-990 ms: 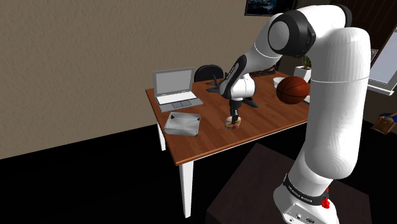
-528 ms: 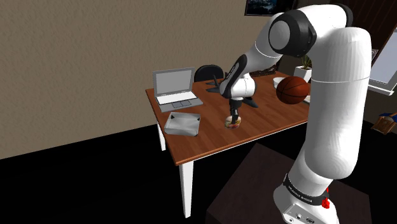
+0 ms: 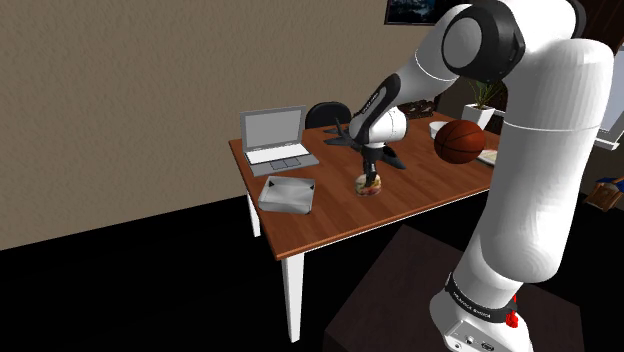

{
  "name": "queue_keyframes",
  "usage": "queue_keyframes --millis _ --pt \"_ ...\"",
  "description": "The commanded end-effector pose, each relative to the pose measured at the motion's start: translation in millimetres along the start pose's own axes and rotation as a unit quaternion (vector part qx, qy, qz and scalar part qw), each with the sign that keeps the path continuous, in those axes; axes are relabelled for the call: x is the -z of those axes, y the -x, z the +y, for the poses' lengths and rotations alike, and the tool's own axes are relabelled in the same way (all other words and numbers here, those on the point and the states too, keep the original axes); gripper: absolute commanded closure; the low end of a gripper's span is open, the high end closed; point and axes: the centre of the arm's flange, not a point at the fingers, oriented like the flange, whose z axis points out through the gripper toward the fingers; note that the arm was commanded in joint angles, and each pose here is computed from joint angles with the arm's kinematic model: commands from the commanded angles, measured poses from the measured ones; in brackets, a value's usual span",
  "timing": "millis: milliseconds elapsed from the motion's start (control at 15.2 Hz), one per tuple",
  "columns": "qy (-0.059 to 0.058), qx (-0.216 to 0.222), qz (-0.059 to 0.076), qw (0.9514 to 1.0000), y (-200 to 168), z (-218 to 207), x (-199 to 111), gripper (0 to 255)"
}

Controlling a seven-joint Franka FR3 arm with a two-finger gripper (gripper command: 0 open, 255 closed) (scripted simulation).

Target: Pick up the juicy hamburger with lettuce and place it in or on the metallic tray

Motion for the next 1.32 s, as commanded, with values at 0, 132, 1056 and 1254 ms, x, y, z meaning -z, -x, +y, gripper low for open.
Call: queue_keyframes --millis 0,132,1056,1254 --pt "0.0 0.0 0.0 1.0 -0.2 1.6 11.2 255" --pt "0.0 0.0 0.0 1.0 -0.1 1.7 21.7 255" --pt "0.0 0.0 0.0 1.0 -38.9 3.8 81.5 255" --pt "0.0 0.0 0.0 1.0 -78.3 5.0 84.6 255"
